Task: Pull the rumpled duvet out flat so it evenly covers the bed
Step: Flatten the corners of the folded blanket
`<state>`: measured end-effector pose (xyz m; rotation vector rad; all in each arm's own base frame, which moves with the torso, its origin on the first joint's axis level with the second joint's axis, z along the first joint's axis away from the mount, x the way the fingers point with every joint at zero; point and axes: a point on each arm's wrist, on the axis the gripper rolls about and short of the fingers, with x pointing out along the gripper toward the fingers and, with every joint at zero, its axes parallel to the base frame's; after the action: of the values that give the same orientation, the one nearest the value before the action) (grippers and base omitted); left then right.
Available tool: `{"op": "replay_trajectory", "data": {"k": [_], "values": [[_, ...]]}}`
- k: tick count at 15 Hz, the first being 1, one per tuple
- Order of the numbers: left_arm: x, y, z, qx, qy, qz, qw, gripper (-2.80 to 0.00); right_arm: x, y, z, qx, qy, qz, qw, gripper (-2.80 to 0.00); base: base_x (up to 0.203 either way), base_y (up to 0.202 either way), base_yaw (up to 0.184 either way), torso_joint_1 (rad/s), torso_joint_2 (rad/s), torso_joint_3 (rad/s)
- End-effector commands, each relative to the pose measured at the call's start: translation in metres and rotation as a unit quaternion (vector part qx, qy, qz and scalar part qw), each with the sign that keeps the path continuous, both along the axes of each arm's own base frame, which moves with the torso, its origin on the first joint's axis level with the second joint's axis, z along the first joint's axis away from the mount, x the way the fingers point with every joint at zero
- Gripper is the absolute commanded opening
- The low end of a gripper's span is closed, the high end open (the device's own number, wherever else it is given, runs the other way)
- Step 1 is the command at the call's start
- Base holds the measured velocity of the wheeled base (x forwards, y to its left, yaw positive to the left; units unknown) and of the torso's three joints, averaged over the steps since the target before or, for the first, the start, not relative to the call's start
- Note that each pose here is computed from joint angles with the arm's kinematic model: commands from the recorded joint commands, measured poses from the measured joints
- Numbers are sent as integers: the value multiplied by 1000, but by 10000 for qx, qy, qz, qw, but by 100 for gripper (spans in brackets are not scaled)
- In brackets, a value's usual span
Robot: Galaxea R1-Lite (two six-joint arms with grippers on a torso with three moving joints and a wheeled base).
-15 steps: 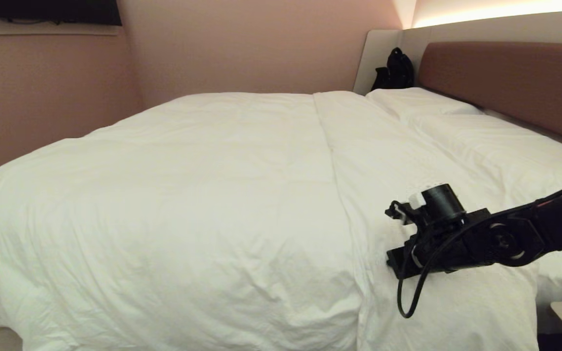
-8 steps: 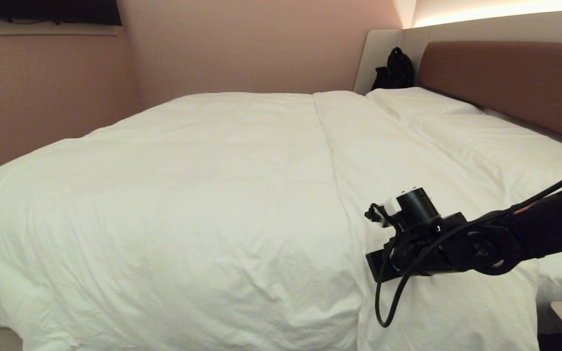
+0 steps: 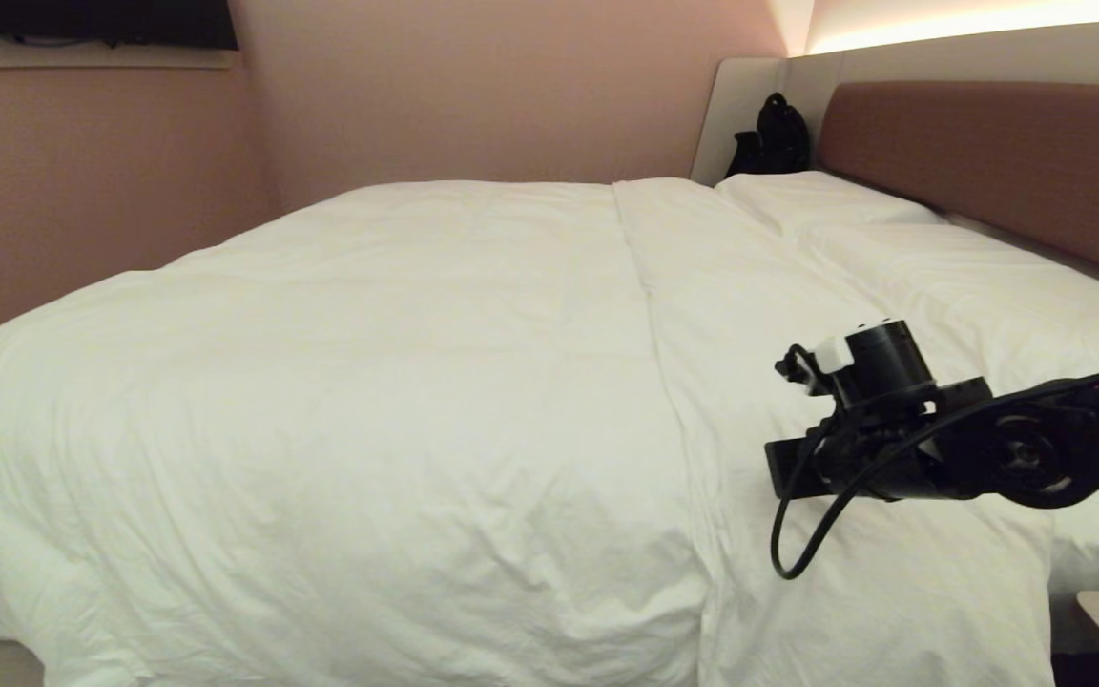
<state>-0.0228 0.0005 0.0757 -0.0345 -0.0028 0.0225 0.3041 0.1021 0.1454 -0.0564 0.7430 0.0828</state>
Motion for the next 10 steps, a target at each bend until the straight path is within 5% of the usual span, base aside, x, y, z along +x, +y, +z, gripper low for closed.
{"op": "replay_trajectory", "data": {"k": [1,10], "values": [[0,0,0,-4,-3,2,10000,-280,0,-25,11,-218,-225,-654,9974,-280,0,0,0,0,0,0],[0,0,0,-4,-3,2,10000,-280,-14,-79,16,-269,-209,-1490,9883,-280,0,0,0,0,0,0]]}}
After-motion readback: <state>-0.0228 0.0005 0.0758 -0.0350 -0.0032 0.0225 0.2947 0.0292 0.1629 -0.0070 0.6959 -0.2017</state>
